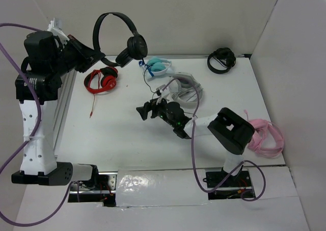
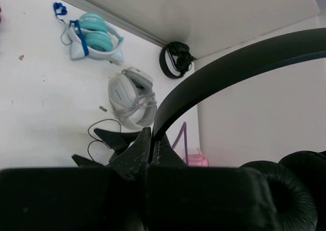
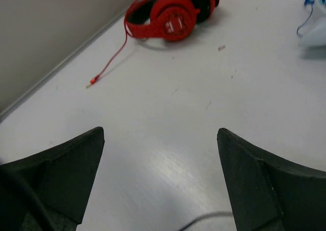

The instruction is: Wrap the headphones

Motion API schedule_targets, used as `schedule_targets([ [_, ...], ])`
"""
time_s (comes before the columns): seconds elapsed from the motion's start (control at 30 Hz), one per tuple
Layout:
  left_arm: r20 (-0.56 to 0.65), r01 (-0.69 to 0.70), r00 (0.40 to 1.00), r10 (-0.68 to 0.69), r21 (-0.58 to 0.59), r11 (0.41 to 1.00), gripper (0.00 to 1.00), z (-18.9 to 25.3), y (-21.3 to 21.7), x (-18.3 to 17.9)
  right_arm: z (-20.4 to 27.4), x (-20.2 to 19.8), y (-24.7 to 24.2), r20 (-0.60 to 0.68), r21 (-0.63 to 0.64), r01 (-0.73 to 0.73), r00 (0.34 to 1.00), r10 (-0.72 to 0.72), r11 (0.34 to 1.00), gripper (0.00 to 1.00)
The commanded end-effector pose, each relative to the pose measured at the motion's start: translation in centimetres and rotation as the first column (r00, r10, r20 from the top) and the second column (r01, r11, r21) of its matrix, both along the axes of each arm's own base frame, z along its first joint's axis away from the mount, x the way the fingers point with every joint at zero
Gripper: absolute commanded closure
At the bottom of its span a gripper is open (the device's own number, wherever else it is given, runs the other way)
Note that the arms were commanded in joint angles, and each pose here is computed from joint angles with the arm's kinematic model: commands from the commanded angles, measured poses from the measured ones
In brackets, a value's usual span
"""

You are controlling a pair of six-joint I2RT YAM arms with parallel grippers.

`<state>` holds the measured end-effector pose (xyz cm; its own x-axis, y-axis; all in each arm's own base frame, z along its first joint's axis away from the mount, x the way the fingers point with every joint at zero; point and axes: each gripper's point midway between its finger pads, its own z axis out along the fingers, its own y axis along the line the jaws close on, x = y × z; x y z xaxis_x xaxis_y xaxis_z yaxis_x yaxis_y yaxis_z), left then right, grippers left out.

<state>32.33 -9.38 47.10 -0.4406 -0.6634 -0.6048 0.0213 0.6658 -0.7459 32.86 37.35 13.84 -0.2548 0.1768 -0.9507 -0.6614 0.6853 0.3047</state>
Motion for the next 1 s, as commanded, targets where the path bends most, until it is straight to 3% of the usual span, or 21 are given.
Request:
schedule_targets([
  [0.0,0.146,0.102,0.985,-0.097,-0.025,0.995,1.0,3.8,-1.4,-2.8,7.4,4.8,0.8,0.13,0.178,0.071,0.987,-0.095,0.981,0.04],
  [0.03,0.155,0.11,0.982,-0.106,-0.019,0.994,1.0,3.9,-1.4,-3.1,7.2,5.3,0.9,0.127,0.16,0.061,0.988,-0.082,0.985,0.1],
  [0.07,0.171,0.119,0.978,-0.115,-0.012,0.993,1.0,4.3,-1.5,-3.7,7.7,5.7,0.9,0.146,0.152,0.038,0.987,-0.061,0.988,0.37],
  [0.1,0.177,0.12,0.977,-0.117,-0.004,0.993,1.0,4.2,-1.5,-3.9,7.4,5.5,0.9,0.156,0.118,-0.055,0.987,0.036,0.992,0.5],
  [0.13,0.207,0.123,0.971,-0.121,0.007,0.992,1.0,4.7,-1.5,-4.6,7.6,5.3,0.9,0.154,0.109,-0.107,0.984,0.089,0.988,0.72],
  [0.2,0.177,0.108,0.978,-0.108,0.01,0.994,1.0,2.7,-1.2,-4.2,7.0,3.4,0.9,0.123,0.07,-0.255,0.962,0.246,0.964,0.96],
  [0.23,0.208,0.096,0.973,-0.097,0.015,0.995,1.0,3.1,-1.0,-4.9,6.0,3.5,-0.3,0.094,0.053,-0.258,0.963,0.253,0.965,1.0],
  [0.37,0.133,0.012,0.991,-0.012,0.003,1.0,1.0,-1.0,0.3,-3.6,4.3,1.4,-3.2,0.044,-0.025,-0.245,0.968,0.246,0.969,1.0],
  [0.5,0.148,0.091,0.984,-0.096,0.042,0.995,1.0,-2.7,-0.6,-3.1,0.1,-0.6,-6.8,-0.159,-0.164,-0.214,0.969,0.189,0.963,1.0],
  [0.53,0.214,0.138,0.963,-0.162,0.12,0.983,1.0,-2.9,-1.0,-2.6,0.3,-0.5,-7.3,-0.167,-0.208,-0.221,0.968,0.188,0.953,1.0],
  [0.57,0.254,0.252,0.923,-0.288,0.167,0.953,1.0,-2.9,-2.5,-3.2,-2.1,-2.0,-8.5,-0.282,-0.271,-0.263,0.942,0.185,0.926,1.0],
  [0.6,0.304,0.302,0.874,-0.378,0.268,0.915,1.0,-3.5,-3.1,-2.9,-2.3,-1.9,-9.1,-0.312,-0.286,-0.242,0.938,0.149,0.927,1.0],
  [0.77,0.309,0.431,0.766,-0.564,0.406,0.806,1.0,-7.8,-6.6,-2.6,-2.8,-2.4,-13.6,-0.44,-0.403,-0.144,0.897,-0.053,0.904,1.0],
  [0.83,0.295,0.484,0.719,-0.629,0.438,0.758,1.0,-9.9,-8.0,-3.0,-1.8,-0.6,-15.7,-0.414,-0.464,-0.013,0.887,-0.203,0.886,1.0],
  [0.9,0.307,0.535,0.638,-0.706,0.483,0.693,1.0,-10.7,-10.4,-4.1,-1.0,1.0,-17.8,-0.412,-0.503,0.076,0.855,-0.315,0.861,1.0],
  [0.97,0.273,0.562,0.615,-0.74,0.506,0.654,1.0,-12.3,-12.5,-4.8,-1.7,2.1,-20.7,-0.426,-0.576,0.148,0.785,-0.45,0.804,1.0],
])
